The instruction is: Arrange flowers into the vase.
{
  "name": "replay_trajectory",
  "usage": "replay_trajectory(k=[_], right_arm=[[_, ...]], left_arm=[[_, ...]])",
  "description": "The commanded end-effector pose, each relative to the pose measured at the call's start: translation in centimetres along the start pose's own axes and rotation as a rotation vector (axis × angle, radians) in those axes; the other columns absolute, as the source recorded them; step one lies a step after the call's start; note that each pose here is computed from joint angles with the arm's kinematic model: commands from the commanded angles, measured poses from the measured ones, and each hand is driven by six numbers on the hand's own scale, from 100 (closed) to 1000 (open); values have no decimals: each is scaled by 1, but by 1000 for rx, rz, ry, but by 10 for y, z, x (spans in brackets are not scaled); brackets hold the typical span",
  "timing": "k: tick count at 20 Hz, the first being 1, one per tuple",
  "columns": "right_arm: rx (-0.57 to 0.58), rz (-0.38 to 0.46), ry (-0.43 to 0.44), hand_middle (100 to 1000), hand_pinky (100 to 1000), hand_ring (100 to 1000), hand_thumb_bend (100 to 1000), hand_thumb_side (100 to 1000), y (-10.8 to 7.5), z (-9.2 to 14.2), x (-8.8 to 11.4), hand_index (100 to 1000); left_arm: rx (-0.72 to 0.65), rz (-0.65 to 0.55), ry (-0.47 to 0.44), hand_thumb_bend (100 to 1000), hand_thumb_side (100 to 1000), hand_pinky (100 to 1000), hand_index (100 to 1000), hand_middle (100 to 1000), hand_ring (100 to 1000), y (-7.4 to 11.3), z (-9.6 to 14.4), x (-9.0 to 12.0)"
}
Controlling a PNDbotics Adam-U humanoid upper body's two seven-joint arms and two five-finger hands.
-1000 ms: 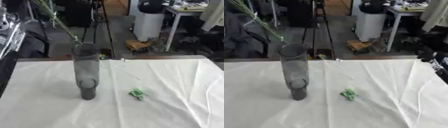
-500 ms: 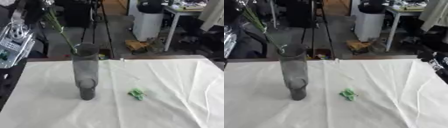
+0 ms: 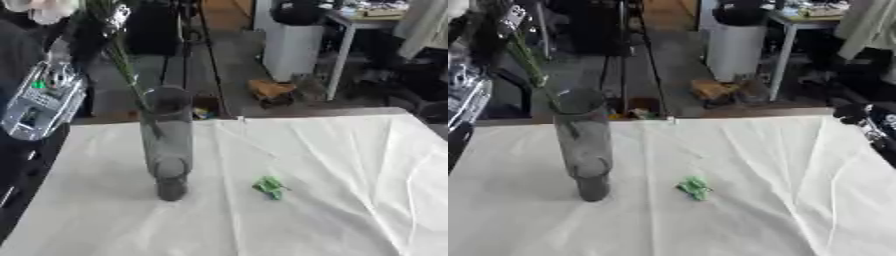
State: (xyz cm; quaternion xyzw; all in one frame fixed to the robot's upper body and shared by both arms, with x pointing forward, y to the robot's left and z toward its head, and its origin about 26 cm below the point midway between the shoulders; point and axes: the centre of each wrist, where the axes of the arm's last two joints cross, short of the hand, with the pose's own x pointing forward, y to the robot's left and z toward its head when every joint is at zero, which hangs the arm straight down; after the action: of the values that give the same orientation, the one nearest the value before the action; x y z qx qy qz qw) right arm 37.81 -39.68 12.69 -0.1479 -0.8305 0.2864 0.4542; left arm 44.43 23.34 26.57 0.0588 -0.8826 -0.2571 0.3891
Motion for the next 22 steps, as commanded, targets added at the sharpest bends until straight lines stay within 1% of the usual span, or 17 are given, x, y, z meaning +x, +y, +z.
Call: replay_trajectory(k=[1,2,3,5,8,9,11,12,13,14,15,16,17,18,19,20,22], right_arm=[[-3,28,-40,657,797,804,100,865,-12,-8,11,760],[-2,27,-42,657,797,804,100,866,-11,-9,11,760],[0,27,-43,657,797,804,100,865,-11,-9,11,760],[0,26,-47,657,797,804,100,865,-11,-10,12,760],[-1,25,-47,657,798,804,100,866,-11,-10,12,760],[-1,24,-47,657,798,805,100,867,-11,-10,12,760],[-1,23,-48,657,798,805,100,867,-11,-10,12,760],[-2,22,-49,657,798,805,100,867,-11,-10,12,760],[-2,21,-49,657,798,805,100,867,-11,-10,13,760],[-1,21,-49,657,798,805,100,866,-10,-10,13,760],[-1,21,-49,657,798,805,100,866,-11,-10,13,760],[-1,21,-49,657,798,805,100,866,-11,-10,13,760],[-1,21,-49,658,798,805,100,866,-11,-10,13,760],[0,21,-50,658,798,805,100,866,-11,-11,13,760],[0,20,-50,658,798,805,100,866,-11,-11,12,760],[0,20,-50,658,798,805,100,866,-10,-11,12,760],[1,20,-51,658,798,805,100,866,-10,-11,12,760]], left_arm=[[-3,-20,-8,473,774,100,234,100,100,6,-9,2],[-3,-25,5,478,777,100,237,100,100,5,-9,-2],[-4,-32,16,509,769,100,261,100,100,4,-9,-5],[-6,-52,36,514,770,100,271,100,100,1,-9,-12],[-14,-80,41,515,775,100,289,100,100,-3,-8,-18],[-17,-84,41,535,779,100,304,100,100,-4,-8,-20],[-26,-87,39,536,780,100,308,100,100,-7,-6,-22],[-33,-89,39,586,780,100,343,100,134,-9,-6,-23],[-40,-91,38,586,780,100,343,100,134,-10,-5,-24],[-46,-93,38,617,790,110,377,100,184,-11,-5,-24],[-58,-95,38,637,790,147,390,100,210,-13,-5,-25],[-67,-97,38,637,790,147,390,100,210,-14,-4,-25],[-77,-100,39,657,817,272,442,196,313,-15,-4,-26],[-98,-108,38,663,822,326,465,236,355,-17,-4,-26],[-116,-114,37,663,822,326,465,236,355,-18,-3,-27],[-130,-116,38,669,840,442,506,326,454,-19,-3,-27],[-153,-120,42,670,844,461,514,345,471,-19,-2,-28]])
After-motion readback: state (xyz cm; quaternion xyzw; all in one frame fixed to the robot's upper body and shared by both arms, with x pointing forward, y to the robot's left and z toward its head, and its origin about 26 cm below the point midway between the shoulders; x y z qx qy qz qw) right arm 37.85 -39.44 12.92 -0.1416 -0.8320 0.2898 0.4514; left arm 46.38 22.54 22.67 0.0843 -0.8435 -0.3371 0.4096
